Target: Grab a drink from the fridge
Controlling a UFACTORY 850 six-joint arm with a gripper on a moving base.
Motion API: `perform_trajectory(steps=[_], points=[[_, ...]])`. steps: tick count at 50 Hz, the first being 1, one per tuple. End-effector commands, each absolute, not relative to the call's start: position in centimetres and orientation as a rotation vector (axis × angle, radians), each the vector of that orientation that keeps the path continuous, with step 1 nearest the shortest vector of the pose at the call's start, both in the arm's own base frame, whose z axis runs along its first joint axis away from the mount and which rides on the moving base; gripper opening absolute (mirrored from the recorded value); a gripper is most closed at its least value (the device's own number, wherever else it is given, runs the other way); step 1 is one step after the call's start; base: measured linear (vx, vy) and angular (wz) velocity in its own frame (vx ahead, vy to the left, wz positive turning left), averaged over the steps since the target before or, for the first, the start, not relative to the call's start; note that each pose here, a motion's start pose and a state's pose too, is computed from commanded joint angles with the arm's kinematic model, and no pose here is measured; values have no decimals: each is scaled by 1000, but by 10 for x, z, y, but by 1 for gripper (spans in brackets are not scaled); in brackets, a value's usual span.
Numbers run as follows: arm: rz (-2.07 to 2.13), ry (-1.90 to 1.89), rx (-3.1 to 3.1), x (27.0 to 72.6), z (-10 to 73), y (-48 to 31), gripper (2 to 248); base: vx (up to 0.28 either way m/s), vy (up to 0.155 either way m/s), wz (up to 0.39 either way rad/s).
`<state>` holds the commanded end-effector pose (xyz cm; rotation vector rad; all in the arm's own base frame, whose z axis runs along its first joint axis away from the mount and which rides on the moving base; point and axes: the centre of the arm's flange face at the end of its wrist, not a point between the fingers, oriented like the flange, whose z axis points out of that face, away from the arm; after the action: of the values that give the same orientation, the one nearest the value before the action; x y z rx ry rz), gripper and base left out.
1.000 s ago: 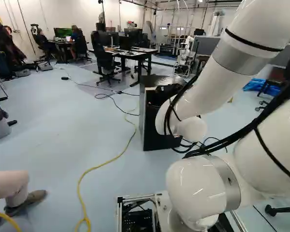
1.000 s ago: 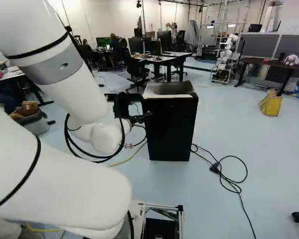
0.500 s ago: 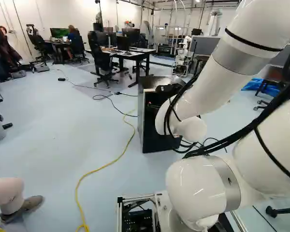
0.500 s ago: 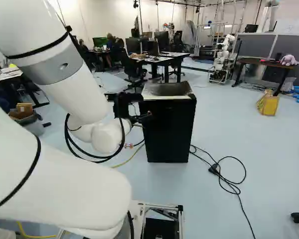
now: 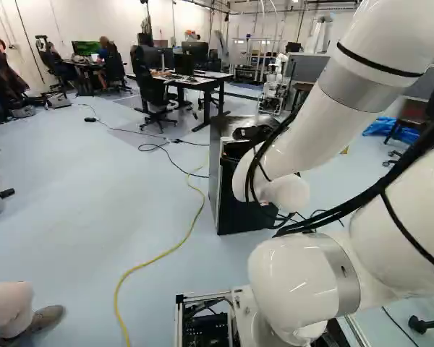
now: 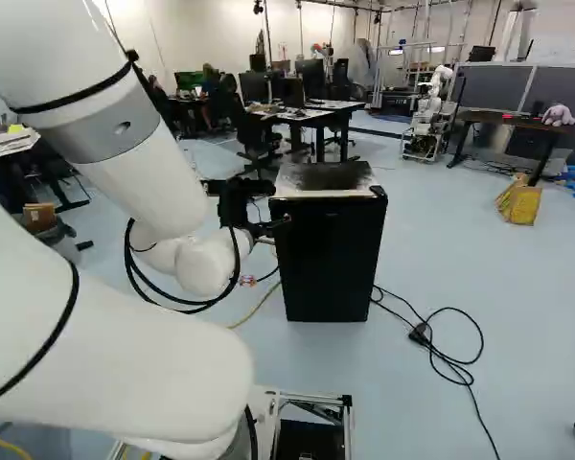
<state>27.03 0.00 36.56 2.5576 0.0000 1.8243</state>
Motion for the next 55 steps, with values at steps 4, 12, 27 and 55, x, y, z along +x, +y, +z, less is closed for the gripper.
perform_trajectory(steps=[4,12,27,55], points=[[1824,0,2558,270,366,0,247,113,78,-27],[1824,0,2558,270,366,0,247,113,78,-21],[1824,0,2558,270,366,0,247,65,68,-15],[1845,-33,2558,280,368,9,247,-1,-3,1]])
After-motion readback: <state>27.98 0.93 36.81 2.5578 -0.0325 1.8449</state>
